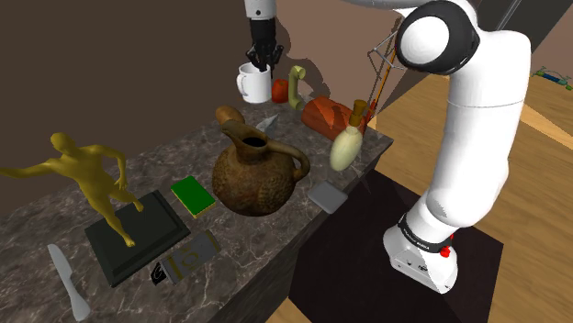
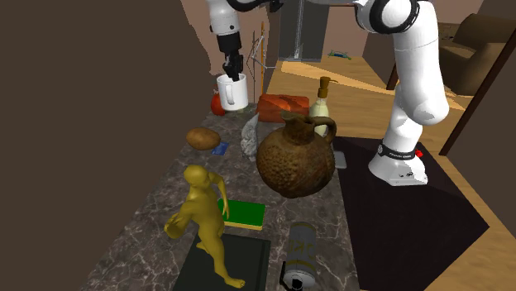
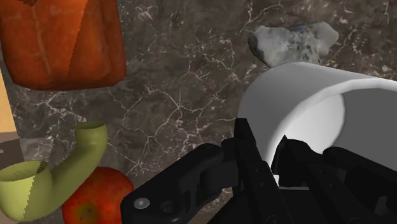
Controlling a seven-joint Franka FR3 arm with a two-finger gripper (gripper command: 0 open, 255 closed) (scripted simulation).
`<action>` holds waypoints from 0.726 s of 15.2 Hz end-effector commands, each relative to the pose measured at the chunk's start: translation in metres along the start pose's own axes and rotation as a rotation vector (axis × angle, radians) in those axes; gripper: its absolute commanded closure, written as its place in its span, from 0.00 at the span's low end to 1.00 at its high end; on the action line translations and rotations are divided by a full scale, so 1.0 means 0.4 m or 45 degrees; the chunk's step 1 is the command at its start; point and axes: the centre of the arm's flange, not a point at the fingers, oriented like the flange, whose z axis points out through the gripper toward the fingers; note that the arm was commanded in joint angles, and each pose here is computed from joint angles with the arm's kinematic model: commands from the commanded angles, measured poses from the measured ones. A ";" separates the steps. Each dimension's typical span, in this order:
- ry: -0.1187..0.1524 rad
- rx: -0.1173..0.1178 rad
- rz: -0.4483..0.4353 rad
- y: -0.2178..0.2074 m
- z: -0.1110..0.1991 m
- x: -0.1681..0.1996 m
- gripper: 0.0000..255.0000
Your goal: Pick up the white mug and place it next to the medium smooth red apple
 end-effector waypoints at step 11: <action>0.001 0.000 -0.001 0.293 0.006 0.172 1.00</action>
